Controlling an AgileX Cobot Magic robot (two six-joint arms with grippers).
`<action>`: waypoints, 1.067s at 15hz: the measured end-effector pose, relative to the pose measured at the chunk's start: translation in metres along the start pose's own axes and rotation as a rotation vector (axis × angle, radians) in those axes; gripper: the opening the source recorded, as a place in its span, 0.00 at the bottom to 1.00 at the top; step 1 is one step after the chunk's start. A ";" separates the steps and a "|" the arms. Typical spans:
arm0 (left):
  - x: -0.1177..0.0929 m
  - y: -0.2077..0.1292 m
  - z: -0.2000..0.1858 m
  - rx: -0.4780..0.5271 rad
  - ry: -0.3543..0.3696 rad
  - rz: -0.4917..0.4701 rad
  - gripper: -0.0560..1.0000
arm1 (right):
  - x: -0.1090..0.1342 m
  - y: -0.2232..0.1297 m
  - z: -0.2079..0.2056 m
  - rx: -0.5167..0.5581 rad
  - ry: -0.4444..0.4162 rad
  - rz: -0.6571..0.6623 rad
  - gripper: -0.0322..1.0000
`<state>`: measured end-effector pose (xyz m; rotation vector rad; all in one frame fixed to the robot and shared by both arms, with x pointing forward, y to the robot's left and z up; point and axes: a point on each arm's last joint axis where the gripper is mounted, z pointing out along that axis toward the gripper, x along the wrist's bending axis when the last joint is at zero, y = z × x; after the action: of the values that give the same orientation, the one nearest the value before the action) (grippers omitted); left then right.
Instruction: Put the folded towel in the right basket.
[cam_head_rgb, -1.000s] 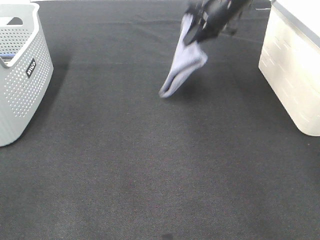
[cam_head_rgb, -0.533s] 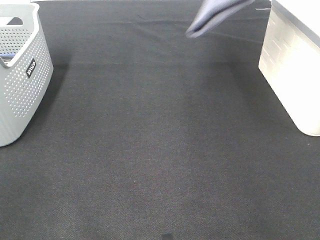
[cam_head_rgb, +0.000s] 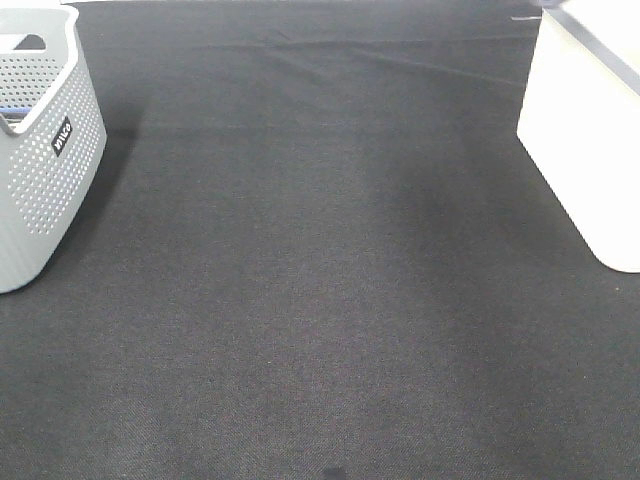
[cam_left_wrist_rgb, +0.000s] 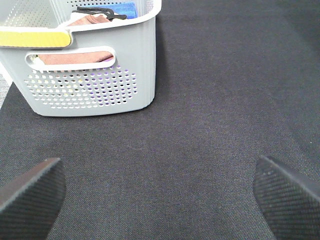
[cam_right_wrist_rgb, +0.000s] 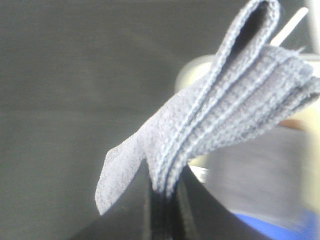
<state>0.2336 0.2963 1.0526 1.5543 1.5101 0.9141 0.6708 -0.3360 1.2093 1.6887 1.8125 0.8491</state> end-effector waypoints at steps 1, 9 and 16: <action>0.000 0.000 0.000 0.000 0.000 0.000 0.97 | -0.014 -0.003 0.001 0.014 -0.038 0.015 0.09; 0.000 0.000 0.000 0.000 0.000 0.000 0.97 | -0.062 -0.060 0.070 0.291 -0.100 0.099 0.20; 0.000 0.000 0.000 0.000 0.000 0.000 0.97 | -0.057 -0.060 0.073 0.282 -0.045 0.152 0.80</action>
<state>0.2336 0.2963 1.0526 1.5543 1.5101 0.9141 0.6896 -0.3874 1.1129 2.0258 1.8607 0.6318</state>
